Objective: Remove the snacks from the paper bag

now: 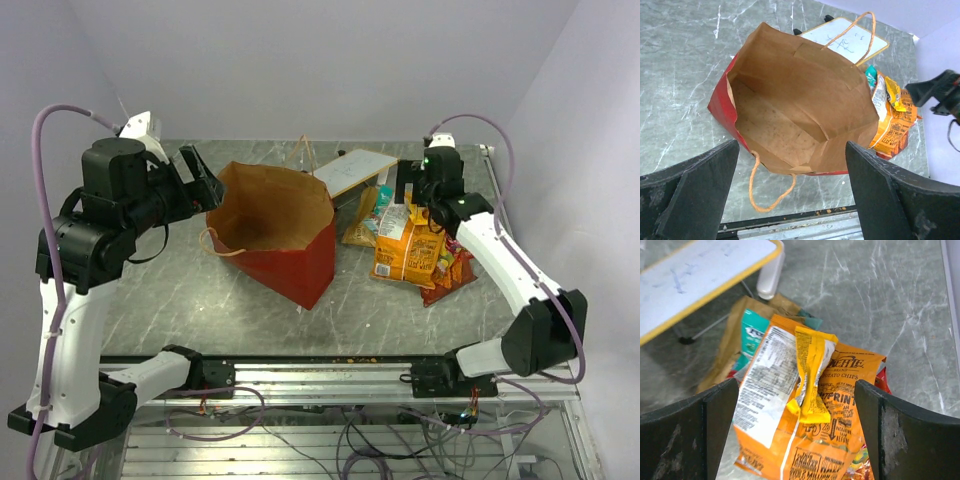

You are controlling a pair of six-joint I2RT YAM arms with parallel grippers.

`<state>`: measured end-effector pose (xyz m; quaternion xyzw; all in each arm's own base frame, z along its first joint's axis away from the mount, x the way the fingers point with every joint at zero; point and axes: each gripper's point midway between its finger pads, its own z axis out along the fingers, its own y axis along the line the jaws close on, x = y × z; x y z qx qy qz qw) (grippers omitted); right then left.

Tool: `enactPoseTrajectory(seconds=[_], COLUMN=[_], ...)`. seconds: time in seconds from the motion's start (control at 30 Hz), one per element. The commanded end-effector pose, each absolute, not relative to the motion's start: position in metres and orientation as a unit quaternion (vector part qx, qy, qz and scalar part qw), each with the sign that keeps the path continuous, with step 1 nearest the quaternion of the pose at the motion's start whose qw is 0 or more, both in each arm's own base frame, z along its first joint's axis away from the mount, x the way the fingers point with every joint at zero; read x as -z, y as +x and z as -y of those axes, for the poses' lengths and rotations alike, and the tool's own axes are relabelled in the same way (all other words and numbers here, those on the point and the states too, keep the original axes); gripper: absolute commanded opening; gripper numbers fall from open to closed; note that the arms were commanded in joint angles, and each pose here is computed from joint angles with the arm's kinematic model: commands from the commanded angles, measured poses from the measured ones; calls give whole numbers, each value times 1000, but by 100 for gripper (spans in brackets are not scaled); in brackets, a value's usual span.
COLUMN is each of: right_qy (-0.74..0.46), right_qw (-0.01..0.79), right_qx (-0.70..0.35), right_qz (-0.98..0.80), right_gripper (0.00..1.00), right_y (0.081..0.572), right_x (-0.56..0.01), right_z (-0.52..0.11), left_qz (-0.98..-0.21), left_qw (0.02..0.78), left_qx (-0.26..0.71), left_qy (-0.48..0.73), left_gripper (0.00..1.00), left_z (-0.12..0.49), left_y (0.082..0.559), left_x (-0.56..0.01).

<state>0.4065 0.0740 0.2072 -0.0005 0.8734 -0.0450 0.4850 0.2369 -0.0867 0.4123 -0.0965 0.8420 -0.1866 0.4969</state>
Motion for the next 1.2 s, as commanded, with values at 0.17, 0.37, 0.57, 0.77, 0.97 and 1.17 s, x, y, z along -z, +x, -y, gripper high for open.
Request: enactPoseTrajectory(seconds=[0.17,0.37,0.57,0.77,0.97,1.17], right_qy=[4,46,73,76,86,95], right_qw=[504,569,608,638,651,656], right_qx=[-81,-103,-140,-156,-169,-165], right_qz=[-860,-814,-778,-750,-735,-731], right_gripper=[100,100,100,100,100,100], right_y=[340,282,225,189,172,172], right_x=[-284,-369,-451,-496,-511,-513], right_z=[-94,-70,-55,-44,-40,-36], left_qz=[-832,-801,-759,-707,-684,-682], left_qw=[508,550,596,650,674,669], left_qx=[202,224,254,268,264,278], left_qy=[-93,-79,-64,-75,-88,-101], left_gripper=[97,98,98,99,100,99], left_z=[91,90,85,67,53,55], left_y=[241,229,198,158,138,137], left_x=[-419,-458,-500,-531,-542,-547])
